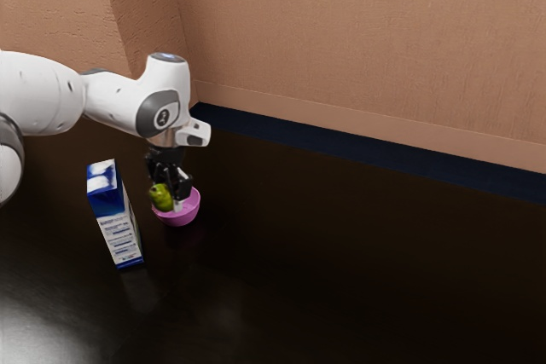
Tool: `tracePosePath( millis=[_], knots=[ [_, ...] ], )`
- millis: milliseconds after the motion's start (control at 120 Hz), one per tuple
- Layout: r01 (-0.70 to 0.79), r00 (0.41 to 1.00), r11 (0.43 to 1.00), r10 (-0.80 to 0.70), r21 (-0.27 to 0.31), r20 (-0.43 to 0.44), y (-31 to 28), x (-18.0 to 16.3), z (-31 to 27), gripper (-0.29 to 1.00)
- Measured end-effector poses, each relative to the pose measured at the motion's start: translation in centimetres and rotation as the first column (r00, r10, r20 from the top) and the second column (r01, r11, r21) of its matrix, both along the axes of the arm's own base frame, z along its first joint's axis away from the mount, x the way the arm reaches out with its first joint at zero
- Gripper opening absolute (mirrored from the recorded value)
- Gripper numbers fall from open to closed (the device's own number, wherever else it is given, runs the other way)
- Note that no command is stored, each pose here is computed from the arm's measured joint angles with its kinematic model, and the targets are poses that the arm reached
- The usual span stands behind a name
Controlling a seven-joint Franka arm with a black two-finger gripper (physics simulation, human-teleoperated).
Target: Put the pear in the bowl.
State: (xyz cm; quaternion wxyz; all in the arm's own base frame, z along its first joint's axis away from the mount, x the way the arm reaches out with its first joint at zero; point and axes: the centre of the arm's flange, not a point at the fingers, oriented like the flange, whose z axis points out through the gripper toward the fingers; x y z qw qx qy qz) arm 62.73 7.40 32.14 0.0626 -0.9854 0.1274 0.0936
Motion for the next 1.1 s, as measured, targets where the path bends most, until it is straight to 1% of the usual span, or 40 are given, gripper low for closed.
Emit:
tracePosePath(
  millis=[92, 142, 267, 367, 492, 642, 708, 775, 833, 892, 925, 992, 1100],
  knots=[
    [0.007, 1.000, 1.000, -0.007, -0.001, 0.001, 0.0, 0.1, 0.0, 0.21],
    [0.010, 1.000, 1.000, -0.010, -0.002, 0.000, -0.1, 0.1, -0.1, 0.24],
    [0.017, 1.000, 1.000, -0.017, -0.012, -0.001, -0.1, 0.3, -0.2, 0.42],
    [0.025, 1.000, 1.000, -0.025, -0.018, -0.002, -0.2, 0.5, -0.2, 0.53],
    [0.036, 0.999, 0.999, -0.036, -0.022, -0.003, -0.3, 0.5, -0.1, 0.61],
    [0.054, 0.998, 0.998, -0.054, -0.024, 0.018, -0.9, 0.9, 1.2, 0.65],
    [0.077, 0.995, 0.996, -0.075, -0.033, 0.066, -2.4, 1.0, 4.5, 0.67],
    [0.105, 0.987, 0.993, -0.097, -0.057, 0.128, -4.7, 0.5, 9.1, 0.68],
    [0.126, 0.976, 0.989, -0.108, -0.083, 0.191, -6.8, -0.5, 14.6, 0.68],
    [0.153, 0.958, 0.983, -0.123, -0.098, 0.259, -9.2, -1.4, 21.1, 0.69],
    [0.167, 0.950, 0.980, -0.131, -0.107, 0.282, -10.6, -2.3, 24.1, 0.69],
    [0.185, 0.947, 0.975, -0.142, -0.126, 0.289, -12.9, -4.3, 27.9, 0.69],
    [0.197, 0.959, 0.970, -0.161, -0.142, 0.233, -15.8, -6.0, 28.6, 0.70]
  ],
)
